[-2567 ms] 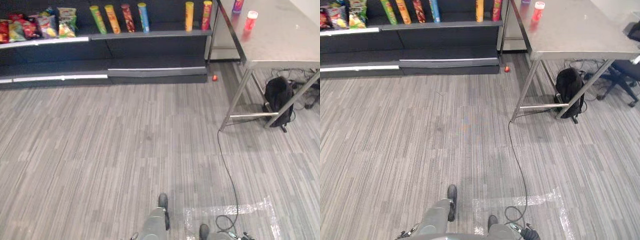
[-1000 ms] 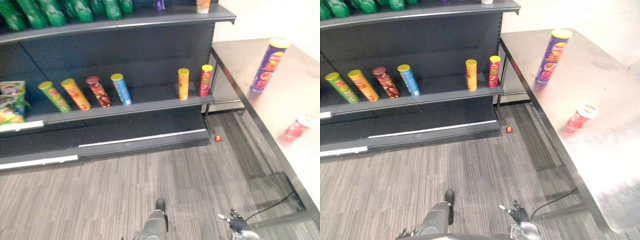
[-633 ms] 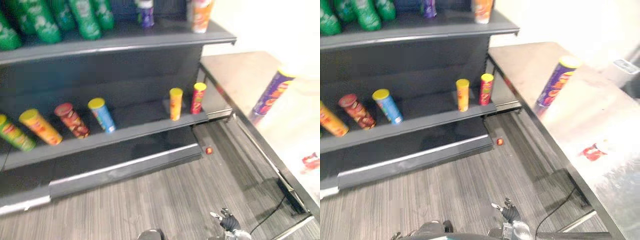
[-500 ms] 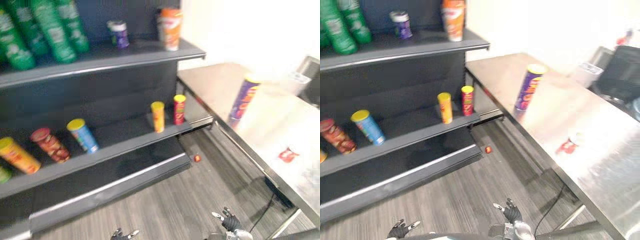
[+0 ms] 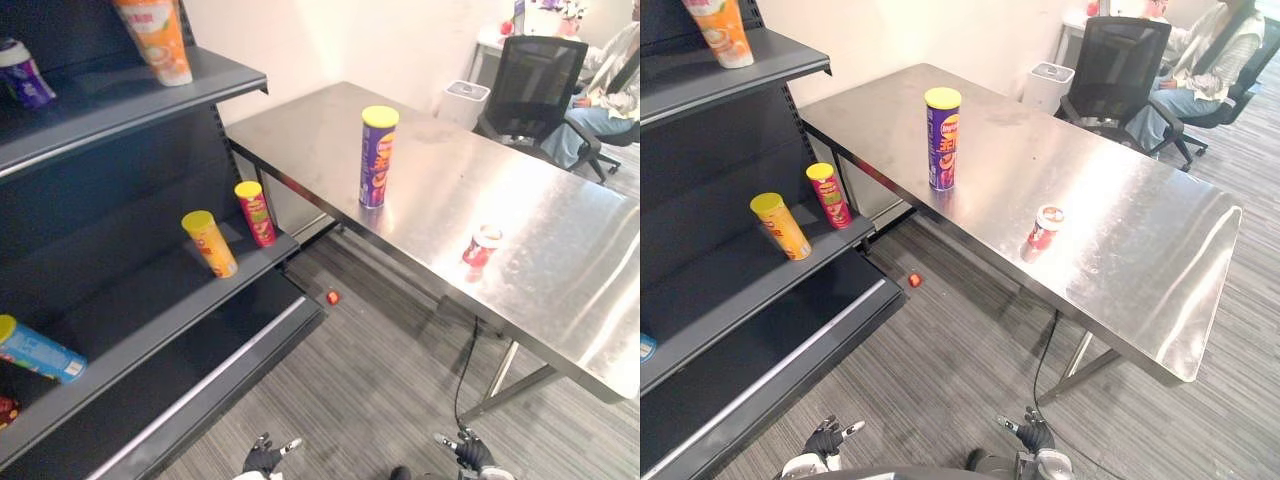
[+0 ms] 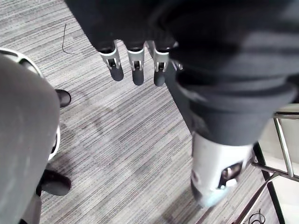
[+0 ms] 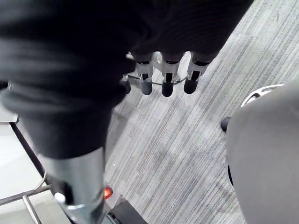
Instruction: Put the gum and the chips on the shelf.
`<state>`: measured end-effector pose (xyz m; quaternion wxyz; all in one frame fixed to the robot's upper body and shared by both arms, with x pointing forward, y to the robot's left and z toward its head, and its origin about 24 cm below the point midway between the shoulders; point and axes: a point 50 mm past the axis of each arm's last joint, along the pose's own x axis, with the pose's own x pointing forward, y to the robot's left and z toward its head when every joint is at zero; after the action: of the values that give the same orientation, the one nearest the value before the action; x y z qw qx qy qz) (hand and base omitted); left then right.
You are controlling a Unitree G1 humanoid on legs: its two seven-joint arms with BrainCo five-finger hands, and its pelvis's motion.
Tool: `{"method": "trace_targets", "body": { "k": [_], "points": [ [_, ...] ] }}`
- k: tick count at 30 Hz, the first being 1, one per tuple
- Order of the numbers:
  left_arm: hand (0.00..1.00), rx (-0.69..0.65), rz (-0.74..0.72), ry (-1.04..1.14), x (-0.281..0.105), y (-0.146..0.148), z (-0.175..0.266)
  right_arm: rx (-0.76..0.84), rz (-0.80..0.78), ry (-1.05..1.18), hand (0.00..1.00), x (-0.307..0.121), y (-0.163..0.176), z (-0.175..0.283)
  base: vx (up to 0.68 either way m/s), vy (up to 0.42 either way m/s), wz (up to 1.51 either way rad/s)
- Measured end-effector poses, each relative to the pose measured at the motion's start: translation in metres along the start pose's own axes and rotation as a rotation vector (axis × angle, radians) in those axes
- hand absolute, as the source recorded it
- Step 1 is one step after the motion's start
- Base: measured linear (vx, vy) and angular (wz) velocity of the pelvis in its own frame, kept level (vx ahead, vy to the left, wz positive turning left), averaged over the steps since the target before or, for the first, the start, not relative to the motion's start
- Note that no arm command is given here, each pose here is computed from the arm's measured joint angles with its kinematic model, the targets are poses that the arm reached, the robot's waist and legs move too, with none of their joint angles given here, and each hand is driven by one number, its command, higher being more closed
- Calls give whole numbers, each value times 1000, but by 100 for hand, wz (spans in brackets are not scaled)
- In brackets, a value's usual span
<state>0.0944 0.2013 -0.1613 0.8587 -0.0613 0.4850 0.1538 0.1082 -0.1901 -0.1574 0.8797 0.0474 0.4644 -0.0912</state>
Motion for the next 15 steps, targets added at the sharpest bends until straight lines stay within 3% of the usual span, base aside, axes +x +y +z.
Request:
{"method": "trace_targets", "body": {
  "k": [5, 10, 15],
  "points": [
    [0, -81, 28, 5, -2, 3, -4, -2, -21, -7, 0, -1, -11, 2, 103, -50, -89],
    [0, -150, 47, 15, -3, 3, -9, 126, -126, 14, 0, -5, -33, -6, 232, 64, -92],
    [0, -176, 33, 14, -4, -6, -10, 250, -186, 59, 0, -14, -43, -27, 200, 235, -63]
  ]
}}
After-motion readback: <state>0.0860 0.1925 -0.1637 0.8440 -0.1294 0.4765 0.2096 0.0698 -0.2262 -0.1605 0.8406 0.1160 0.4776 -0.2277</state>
